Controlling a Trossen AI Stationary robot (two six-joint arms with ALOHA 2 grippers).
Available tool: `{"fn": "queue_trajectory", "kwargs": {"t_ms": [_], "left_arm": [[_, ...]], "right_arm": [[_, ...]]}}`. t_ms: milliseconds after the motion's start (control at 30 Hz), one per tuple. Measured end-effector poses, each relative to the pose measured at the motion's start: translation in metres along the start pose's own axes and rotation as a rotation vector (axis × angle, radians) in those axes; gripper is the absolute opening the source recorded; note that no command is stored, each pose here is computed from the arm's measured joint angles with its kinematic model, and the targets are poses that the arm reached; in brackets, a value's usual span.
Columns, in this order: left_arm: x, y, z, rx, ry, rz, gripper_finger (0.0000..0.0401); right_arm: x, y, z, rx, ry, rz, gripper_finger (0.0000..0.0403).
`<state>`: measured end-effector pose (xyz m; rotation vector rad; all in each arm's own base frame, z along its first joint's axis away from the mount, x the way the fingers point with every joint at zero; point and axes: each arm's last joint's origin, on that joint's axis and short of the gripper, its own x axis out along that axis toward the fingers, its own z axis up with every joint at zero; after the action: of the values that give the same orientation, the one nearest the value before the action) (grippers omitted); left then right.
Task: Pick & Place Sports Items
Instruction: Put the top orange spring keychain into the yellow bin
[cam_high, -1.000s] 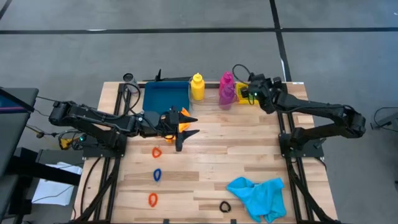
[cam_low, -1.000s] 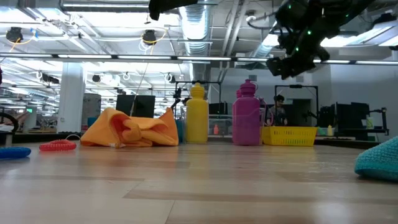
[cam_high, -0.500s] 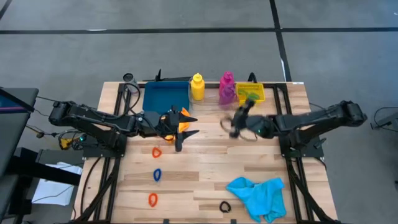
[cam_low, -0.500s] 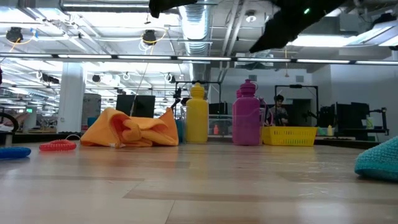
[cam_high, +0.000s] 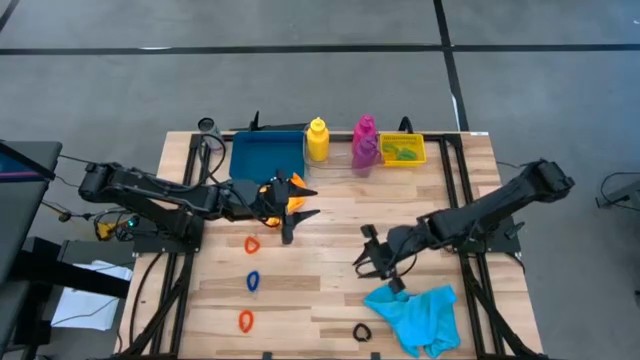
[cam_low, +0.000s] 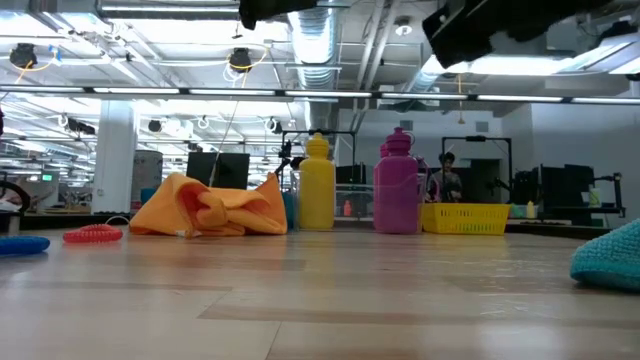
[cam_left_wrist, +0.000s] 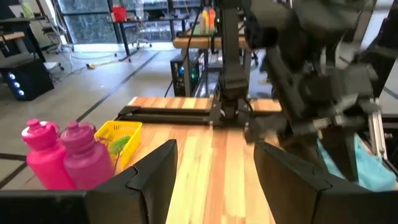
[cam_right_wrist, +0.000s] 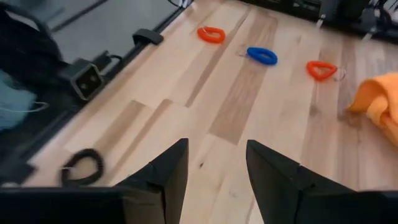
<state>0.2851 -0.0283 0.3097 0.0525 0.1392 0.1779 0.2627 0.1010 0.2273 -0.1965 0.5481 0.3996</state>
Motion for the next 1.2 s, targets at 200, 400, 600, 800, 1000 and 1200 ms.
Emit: {"fn": "queue_trajectory", "kwargs": {"t_ms": [200,400,600,800,1000,1200], "left_arm": [[-0.011,0.001,-0.016,0.057,0.206,-0.007,0.0209],[-0.057,-0.001,-0.024,-0.072,0.456,-0.02,0.0209],[-0.09,-0.012,-0.031,-0.081,0.45,0.012,0.0209],[-0.113,-0.018,-0.097,-0.153,0.5,0.057,0.0209],[-0.127,-0.013,-0.161,-0.327,0.415,0.127,0.0209],[-0.138,0.002,-0.206,-0.426,0.414,0.266,0.0209]], "right_arm": [[0.029,0.002,-0.011,-0.023,0.03,0.009,0.0154],[0.042,0.007,-0.021,-0.01,0.076,0.035,0.0154],[0.042,0.006,-0.019,-0.007,0.054,0.031,0.0154],[0.042,0.005,-0.018,-0.006,0.041,0.028,0.0154],[0.042,0.005,-0.015,-0.018,0.018,0.015,0.0154],[0.042,0.0,-0.015,-0.011,0.011,-0.006,0.0154]]}}
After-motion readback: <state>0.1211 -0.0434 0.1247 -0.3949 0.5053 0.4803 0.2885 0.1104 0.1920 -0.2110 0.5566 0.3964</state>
